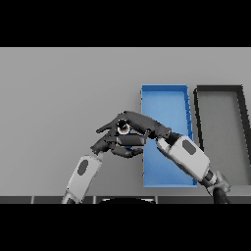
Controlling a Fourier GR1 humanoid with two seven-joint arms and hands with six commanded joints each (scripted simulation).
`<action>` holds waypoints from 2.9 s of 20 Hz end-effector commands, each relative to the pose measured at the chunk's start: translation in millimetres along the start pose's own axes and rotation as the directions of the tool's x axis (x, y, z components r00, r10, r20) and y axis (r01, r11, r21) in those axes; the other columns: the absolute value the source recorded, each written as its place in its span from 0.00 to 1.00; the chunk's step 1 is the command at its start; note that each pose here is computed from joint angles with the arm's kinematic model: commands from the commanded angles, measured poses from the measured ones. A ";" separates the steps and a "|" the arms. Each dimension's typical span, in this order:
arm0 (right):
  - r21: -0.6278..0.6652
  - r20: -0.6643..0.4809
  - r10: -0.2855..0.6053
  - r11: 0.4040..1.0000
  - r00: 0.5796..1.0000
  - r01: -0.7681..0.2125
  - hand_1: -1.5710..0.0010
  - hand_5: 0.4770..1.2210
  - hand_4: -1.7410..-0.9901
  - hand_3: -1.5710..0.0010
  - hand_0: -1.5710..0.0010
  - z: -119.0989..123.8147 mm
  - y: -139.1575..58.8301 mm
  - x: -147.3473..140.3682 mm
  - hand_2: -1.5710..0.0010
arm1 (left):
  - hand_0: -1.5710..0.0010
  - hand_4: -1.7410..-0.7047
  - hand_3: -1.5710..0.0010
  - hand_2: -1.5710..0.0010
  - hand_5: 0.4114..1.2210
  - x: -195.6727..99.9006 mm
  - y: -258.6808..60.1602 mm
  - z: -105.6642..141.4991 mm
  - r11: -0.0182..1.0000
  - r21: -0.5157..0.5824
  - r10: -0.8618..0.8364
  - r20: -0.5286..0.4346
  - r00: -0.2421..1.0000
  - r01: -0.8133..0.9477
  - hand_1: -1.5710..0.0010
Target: Pick up the blue pipe and place it into the blue bin.
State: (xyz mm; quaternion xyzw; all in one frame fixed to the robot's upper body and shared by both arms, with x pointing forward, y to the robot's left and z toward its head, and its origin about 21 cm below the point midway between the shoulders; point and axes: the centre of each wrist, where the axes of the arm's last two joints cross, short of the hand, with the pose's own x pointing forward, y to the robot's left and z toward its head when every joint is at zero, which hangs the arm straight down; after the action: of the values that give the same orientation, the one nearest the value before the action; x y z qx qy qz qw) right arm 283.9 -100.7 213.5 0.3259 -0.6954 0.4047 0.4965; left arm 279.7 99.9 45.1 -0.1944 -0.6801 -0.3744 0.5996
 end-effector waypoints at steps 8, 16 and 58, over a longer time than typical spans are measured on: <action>-0.034 0.148 -0.035 0.999 0.988 0.040 0.00 1.00 0.00 0.00 0.00 -14.1 -50.5 87.3 0.00 | 1.00 0.81 1.00 1.00 0.03 1.1 -1.4 1.9 1.000 -0.010 0.011 -0.026 1.000 -0.012 1.00; -0.422 0.069 0.080 0.905 0.994 -0.044 0.00 1.00 0.00 0.00 0.00 11.8 -135.9 112.2 0.00 | 1.00 0.82 1.00 1.00 0.00 0.2 1.9 5.6 1.000 -0.006 -0.006 -0.027 1.000 0.006 1.00; -0.430 -0.875 -0.272 0.817 0.400 -0.384 0.98 0.35 0.94 0.99 0.98 133.4 -97.0 -89.3 0.98 | 1.00 0.82 1.00 1.00 0.02 4.4 -4.8 12.8 1.000 -0.001 -0.016 -0.031 0.999 0.016 1.00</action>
State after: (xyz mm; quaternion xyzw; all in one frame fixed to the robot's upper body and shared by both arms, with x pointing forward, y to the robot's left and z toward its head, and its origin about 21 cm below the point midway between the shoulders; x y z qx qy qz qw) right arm 336.2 -258.9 127.6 -0.1409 -0.4048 0.3032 0.8511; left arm 266.7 105.4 48.0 -0.1836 -0.6722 -0.3825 0.6067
